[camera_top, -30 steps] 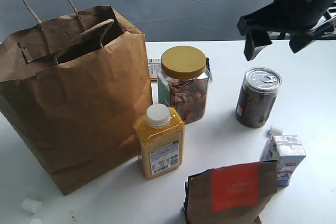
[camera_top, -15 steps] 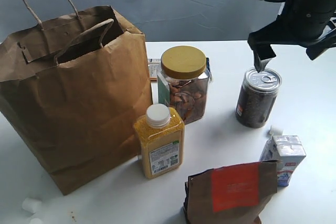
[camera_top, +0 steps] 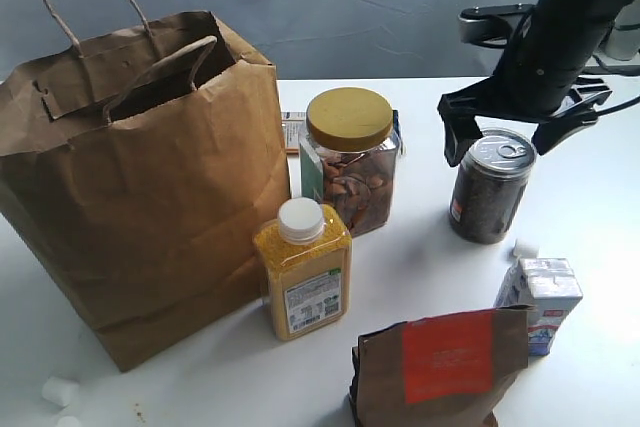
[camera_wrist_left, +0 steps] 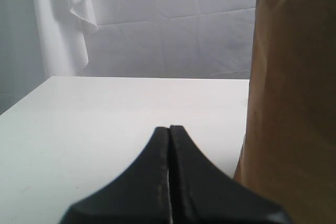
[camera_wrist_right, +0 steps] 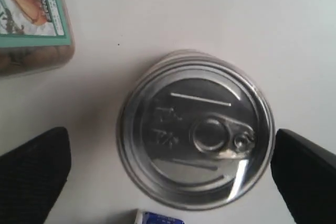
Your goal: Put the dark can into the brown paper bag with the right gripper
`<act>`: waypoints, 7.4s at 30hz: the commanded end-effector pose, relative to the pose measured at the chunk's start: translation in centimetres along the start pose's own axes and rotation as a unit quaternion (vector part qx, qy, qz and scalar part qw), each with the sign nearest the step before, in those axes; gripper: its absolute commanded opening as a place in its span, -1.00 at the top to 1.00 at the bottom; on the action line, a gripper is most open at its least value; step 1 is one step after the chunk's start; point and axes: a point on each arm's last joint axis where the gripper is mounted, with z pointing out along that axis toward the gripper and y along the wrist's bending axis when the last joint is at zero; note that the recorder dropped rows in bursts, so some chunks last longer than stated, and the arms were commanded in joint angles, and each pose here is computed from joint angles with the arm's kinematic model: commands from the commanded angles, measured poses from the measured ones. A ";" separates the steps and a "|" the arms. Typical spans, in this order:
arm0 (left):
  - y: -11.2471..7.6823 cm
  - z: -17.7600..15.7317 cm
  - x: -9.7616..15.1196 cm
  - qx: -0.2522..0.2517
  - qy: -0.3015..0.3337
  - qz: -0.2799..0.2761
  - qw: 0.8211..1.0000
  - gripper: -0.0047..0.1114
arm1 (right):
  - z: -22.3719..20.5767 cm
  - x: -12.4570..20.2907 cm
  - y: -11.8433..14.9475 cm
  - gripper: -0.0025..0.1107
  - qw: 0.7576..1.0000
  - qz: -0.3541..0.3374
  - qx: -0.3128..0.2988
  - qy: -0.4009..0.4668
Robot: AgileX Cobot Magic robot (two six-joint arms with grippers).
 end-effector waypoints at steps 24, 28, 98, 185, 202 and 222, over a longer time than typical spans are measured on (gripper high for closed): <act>0.0 0.0 0.1 0.003 -0.003 0.000 1.000 0.92 | -0.7 -0.1 -0.9 0.96 0.999 0.005 0.040 -0.011; 0.0 0.0 0.1 0.003 -0.003 0.000 1.000 0.92 | -4.6 0.9 -1.0 0.96 0.998 0.000 0.057 -0.037; 0.0 0.0 0.1 0.003 -0.003 0.000 1.000 0.92 | -8.6 0.5 21.6 0.07 0.878 -0.125 -0.295 -0.356; 0.0 0.0 0.1 0.003 -0.003 0.000 1.000 0.92 | -2.2 29.0 -1.1 0.96 0.774 0.043 0.021 -0.631; 0.0 0.0 0.1 0.003 -0.003 0.000 1.000 0.92 | -3.2 32.9 -2.7 0.96 0.758 0.076 0.115 -0.638; 0.0 0.0 0.1 0.003 -0.003 0.000 1.000 0.92 | -2.8 34.8 -2.5 0.96 0.761 0.096 0.133 -0.628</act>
